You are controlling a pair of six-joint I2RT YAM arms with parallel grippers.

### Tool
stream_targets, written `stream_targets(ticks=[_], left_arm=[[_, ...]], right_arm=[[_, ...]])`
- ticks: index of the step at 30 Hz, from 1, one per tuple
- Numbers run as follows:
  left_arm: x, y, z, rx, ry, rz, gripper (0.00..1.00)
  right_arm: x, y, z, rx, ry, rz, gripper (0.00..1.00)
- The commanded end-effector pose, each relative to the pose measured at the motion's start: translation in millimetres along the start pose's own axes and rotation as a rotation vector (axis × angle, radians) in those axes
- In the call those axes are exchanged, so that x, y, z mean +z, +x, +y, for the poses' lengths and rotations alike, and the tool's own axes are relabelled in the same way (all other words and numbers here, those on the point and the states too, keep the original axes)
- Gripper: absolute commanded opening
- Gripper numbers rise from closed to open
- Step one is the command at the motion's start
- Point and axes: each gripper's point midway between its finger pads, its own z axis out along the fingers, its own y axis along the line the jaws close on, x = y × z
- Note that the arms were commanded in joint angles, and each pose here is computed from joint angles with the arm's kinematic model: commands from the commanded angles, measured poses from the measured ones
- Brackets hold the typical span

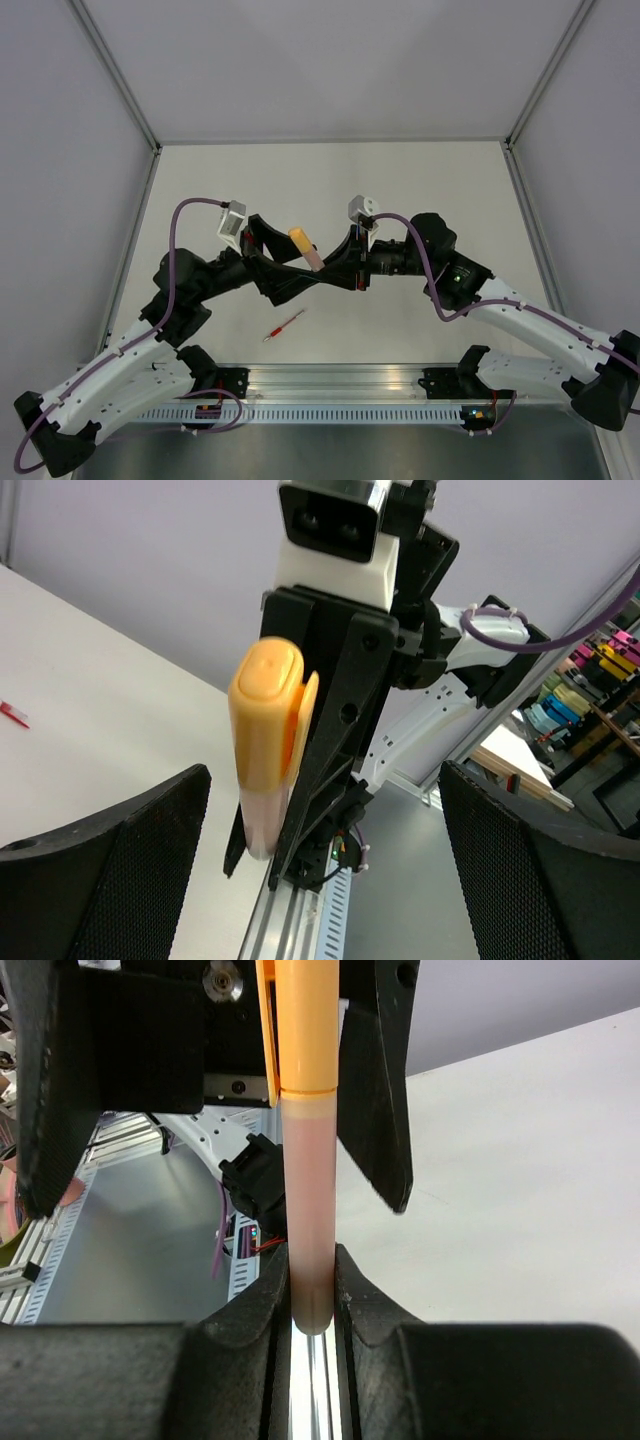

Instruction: Insert the pens into the pen caps

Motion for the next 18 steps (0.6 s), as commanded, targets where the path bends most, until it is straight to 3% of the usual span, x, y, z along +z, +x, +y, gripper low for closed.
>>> stream_targets(ticks=[1, 18], left_arm=[[3, -28, -9, 0.089, 0.000, -0.069, 0.98], [7, -54, -16, 0.110, -0.006, -0.143, 0.89]], right_arm=[[-6, -14, 17, -0.038, -0.067, -0.052, 0.00], [-11, -3, 31, -0.013, -0.142, -0.037, 0.00]])
